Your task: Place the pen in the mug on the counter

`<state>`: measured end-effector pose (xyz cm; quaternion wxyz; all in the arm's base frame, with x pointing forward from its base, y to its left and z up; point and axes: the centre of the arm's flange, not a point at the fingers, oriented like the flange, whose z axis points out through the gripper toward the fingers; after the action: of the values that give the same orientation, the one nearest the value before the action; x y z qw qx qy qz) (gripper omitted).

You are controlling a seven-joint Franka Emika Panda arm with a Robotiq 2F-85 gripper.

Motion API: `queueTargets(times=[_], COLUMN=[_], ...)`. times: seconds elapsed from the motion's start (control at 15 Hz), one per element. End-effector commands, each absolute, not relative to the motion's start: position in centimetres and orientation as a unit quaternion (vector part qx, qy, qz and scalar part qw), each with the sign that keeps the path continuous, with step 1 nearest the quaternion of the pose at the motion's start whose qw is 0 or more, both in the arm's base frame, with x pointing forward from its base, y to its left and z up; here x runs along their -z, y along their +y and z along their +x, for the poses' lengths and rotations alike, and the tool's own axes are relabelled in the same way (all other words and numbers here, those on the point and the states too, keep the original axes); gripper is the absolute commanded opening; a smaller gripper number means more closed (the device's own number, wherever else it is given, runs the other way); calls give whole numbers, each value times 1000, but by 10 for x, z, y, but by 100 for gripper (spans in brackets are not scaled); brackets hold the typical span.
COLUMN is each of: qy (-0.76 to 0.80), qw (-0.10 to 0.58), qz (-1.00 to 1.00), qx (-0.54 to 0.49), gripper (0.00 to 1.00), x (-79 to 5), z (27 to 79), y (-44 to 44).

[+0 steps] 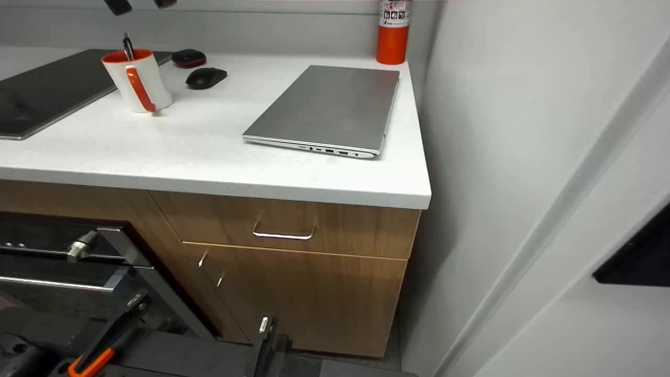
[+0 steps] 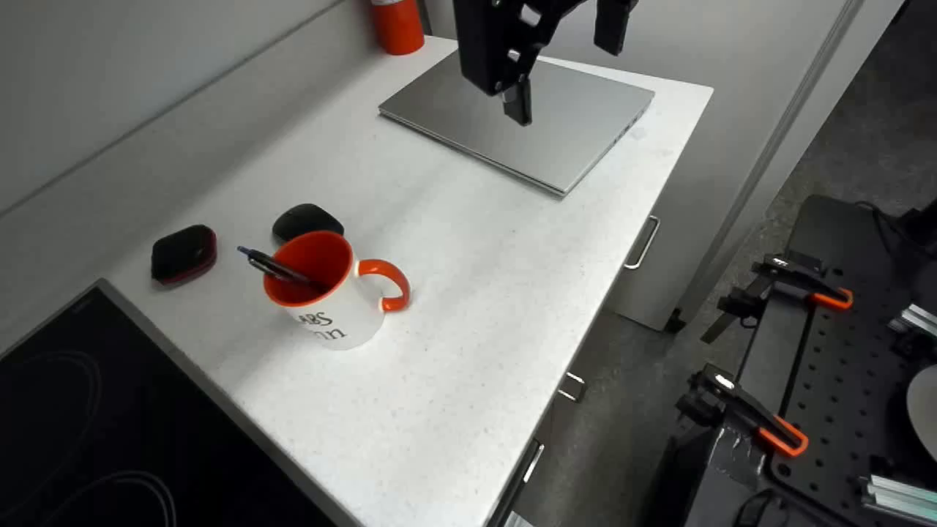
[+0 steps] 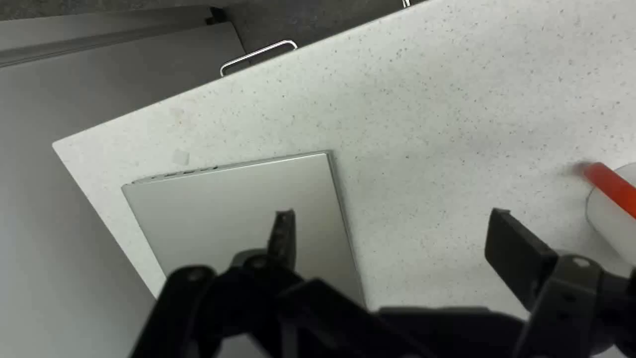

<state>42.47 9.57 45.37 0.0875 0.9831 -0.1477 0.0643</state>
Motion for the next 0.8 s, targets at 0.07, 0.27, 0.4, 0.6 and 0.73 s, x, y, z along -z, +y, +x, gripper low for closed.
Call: queueTargets(times=[0.07, 0.27, 0.4, 0.6, 0.73], qy=[-120, -45, 4, 78, 57], qw=[65, 36, 24, -1, 13], qz=[987, 991, 990, 986, 988], qx=[-81, -121, -141, -146, -143], gripper=[100, 100, 100, 100, 100], x=[-455, -465, -468, -465, -463], z=[428, 438, 447, 458, 445], y=[98, 113, 127, 147, 147])
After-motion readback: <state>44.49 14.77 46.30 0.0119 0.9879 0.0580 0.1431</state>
